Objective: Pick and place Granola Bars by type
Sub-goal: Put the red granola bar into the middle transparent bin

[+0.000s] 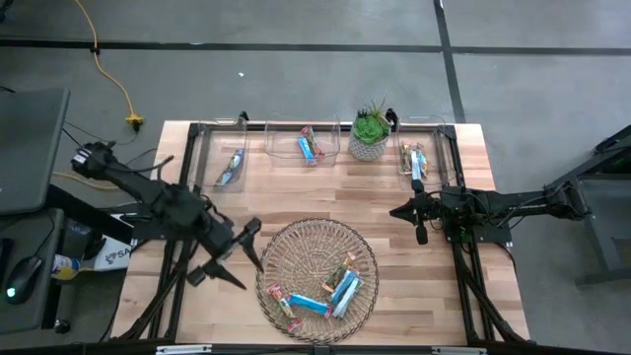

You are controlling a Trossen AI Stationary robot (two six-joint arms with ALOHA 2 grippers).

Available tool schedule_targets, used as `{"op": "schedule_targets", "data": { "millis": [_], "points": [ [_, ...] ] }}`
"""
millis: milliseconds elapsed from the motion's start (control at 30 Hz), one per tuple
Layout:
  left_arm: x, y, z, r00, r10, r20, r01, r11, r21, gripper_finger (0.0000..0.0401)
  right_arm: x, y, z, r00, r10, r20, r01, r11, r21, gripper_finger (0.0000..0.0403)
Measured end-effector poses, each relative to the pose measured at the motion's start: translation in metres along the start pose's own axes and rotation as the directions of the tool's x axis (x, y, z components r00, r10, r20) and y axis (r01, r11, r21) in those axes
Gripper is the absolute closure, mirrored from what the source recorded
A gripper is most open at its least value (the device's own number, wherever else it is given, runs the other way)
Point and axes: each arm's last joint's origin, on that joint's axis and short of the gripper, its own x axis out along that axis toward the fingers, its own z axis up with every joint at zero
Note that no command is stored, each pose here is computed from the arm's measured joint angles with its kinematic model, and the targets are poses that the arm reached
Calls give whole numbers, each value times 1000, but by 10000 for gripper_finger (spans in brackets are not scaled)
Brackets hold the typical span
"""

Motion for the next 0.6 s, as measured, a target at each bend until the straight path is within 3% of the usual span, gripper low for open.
{"op": "schedule_targets", "data": {
  "millis": [100,267,433,600],
  "points": [
    [9,-8,-3,999,7,-50,-6,1000,20,180,0,0,0,1000,0,0,0,1000,0,391],
    [24,-27,16,969,64,-238,-36,992,122,180,0,0,0,1000,0,0,0,1000,0,391],
    [44,-43,31,882,130,-453,-34,976,215,180,0,0,0,1000,0,0,0,1000,0,391],
    [64,-51,29,802,157,-576,-22,972,235,180,0,0,0,1000,0,0,0,1000,0,391]
  ]
}}
